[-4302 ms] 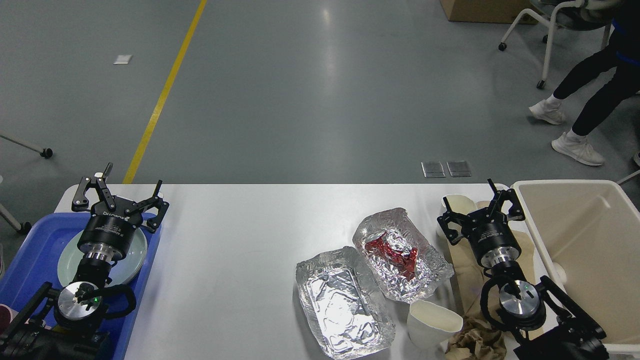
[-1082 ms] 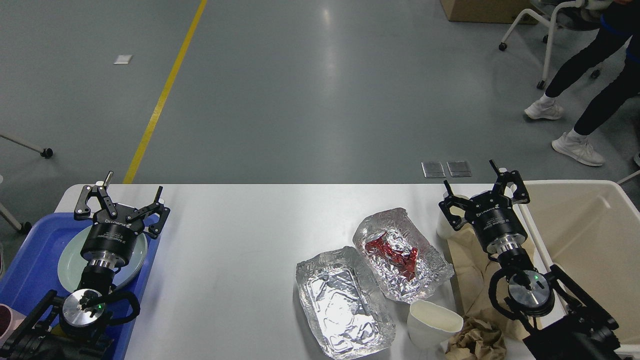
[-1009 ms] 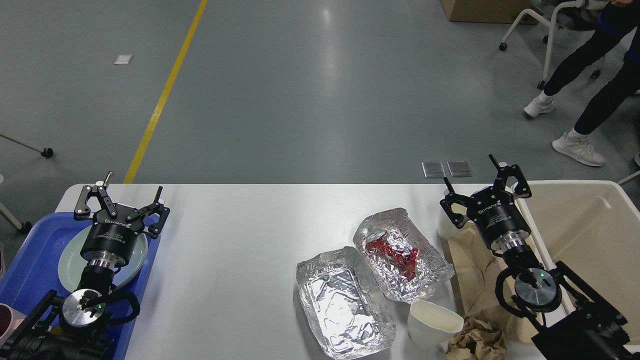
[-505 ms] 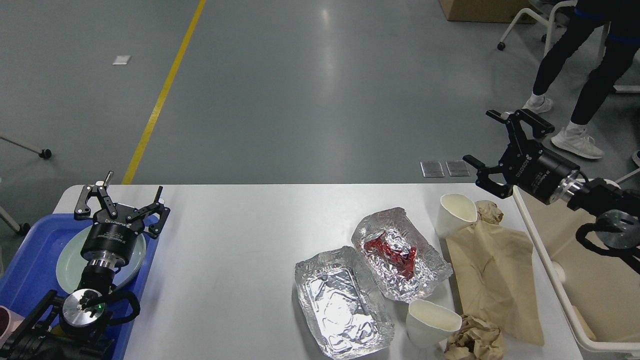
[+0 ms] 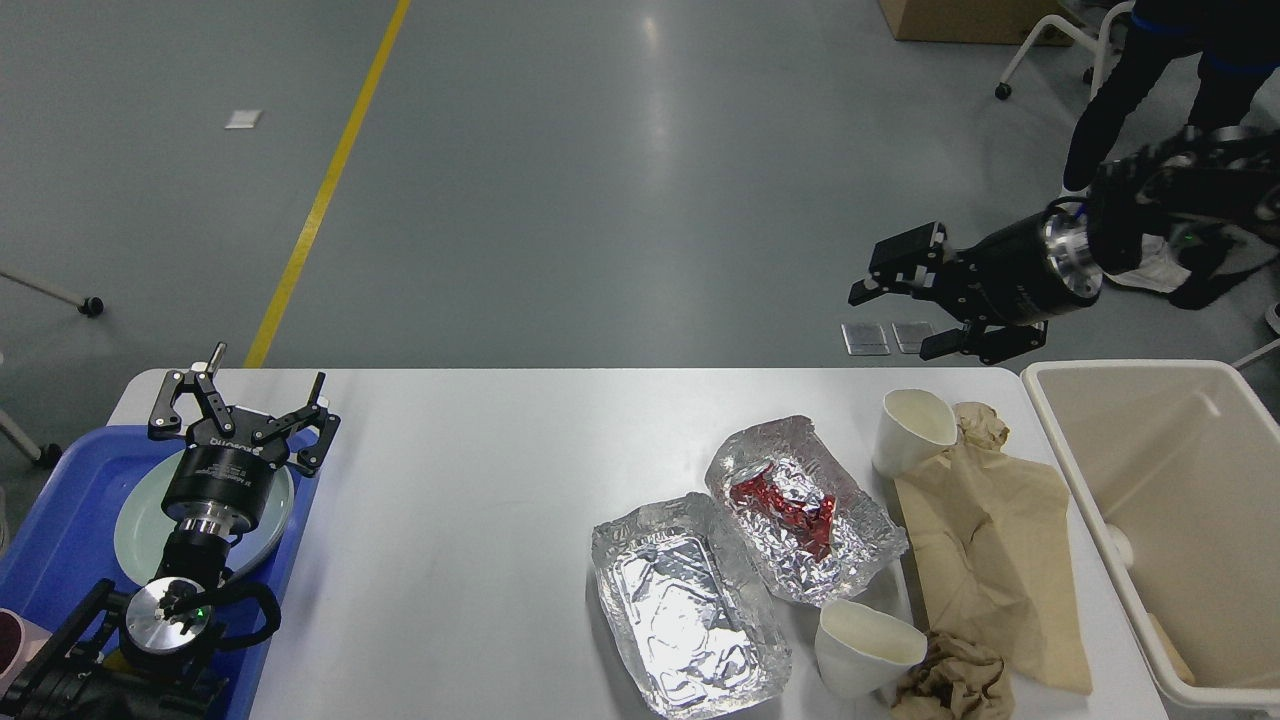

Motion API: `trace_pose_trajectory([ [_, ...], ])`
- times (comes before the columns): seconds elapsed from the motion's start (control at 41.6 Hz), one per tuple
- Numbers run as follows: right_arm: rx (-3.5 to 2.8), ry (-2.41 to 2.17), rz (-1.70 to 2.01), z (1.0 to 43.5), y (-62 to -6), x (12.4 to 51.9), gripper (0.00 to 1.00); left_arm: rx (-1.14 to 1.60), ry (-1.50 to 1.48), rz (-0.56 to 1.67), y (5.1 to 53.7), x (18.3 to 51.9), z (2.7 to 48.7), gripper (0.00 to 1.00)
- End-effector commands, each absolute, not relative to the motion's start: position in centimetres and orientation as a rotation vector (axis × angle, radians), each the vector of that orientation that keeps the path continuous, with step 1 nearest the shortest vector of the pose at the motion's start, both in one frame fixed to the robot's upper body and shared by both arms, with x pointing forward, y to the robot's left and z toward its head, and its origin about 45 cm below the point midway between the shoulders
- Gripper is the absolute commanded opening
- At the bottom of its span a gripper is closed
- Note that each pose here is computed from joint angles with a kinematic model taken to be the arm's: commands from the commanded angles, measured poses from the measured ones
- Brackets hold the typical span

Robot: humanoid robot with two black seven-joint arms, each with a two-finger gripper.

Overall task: Tidy desktop
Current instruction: 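Lift the right gripper and reach toward the crumpled brown paper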

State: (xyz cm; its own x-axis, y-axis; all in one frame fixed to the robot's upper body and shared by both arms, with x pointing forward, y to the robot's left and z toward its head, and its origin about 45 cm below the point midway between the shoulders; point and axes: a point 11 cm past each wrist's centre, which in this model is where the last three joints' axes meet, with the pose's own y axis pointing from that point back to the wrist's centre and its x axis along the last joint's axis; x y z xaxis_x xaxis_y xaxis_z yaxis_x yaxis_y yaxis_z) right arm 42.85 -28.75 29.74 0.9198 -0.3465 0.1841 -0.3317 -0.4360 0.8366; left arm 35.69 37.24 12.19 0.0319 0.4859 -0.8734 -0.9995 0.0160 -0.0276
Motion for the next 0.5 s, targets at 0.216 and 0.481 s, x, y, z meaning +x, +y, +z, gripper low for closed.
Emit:
trace_pose_trajectory([
  [0.216,1.603,-0.078,0.119,34.6,-21.3,36.9,1.0,-0.837,0.811,1.379,37.3,35.7,12.2,0.96],
  [0.481,1.417,-0.065,0.135,35.5,-23.0,33.1,1.0,-0.837,0.811,1.379,37.3,35.7,12.2,0.96],
])
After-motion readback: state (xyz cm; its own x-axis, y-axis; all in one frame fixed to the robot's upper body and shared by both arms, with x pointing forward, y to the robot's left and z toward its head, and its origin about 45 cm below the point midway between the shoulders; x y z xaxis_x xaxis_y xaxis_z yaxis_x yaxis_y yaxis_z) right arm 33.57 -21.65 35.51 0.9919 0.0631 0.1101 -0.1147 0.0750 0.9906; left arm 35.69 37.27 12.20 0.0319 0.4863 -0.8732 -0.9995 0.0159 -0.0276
